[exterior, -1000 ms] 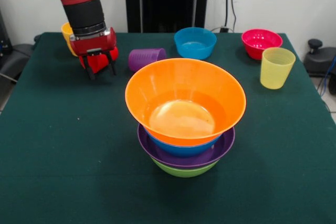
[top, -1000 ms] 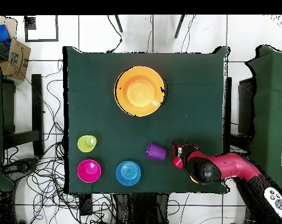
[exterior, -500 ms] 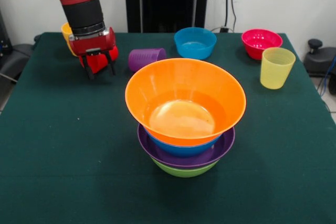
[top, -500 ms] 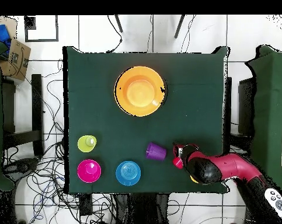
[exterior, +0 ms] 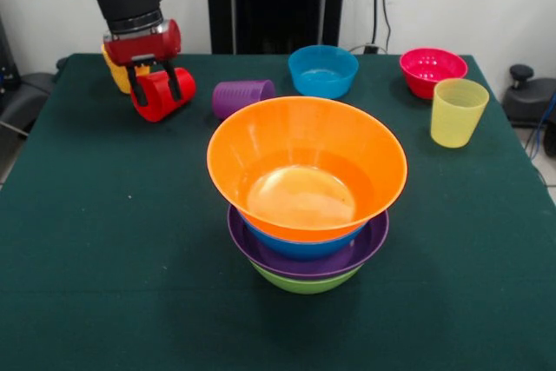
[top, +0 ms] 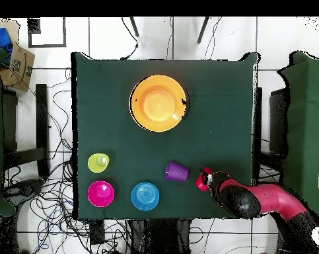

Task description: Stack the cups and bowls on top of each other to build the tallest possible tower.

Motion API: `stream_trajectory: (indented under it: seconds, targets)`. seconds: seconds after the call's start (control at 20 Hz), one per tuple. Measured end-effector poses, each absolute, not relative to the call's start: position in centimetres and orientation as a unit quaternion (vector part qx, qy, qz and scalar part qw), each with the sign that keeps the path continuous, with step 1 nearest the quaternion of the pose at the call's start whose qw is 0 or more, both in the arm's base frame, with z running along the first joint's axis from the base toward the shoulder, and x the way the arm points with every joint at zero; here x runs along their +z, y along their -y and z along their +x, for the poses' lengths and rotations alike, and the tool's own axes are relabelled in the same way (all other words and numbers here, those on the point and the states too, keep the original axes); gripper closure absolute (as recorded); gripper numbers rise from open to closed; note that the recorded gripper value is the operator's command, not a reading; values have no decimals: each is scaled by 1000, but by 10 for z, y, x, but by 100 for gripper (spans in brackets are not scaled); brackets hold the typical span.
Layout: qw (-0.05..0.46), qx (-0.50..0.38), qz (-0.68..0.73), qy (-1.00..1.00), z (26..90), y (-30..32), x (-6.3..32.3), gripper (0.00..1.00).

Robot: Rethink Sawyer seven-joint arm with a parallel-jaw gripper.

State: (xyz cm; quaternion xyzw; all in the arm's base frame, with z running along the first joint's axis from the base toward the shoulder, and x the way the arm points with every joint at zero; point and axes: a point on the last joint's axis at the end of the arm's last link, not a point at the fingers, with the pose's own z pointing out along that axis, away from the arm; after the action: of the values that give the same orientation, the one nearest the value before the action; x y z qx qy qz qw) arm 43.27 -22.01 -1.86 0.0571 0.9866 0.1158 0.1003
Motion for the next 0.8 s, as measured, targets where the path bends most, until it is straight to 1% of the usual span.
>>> stream_trajectory:
  seconds: [0.15,0.35,0.8]
  targets:
    - [79,112,57,-989,419,226,-15,0]
    - [66,114,55,-990,411,224,-15,0]
    - [52,119,49,-990,389,218,-18,0]
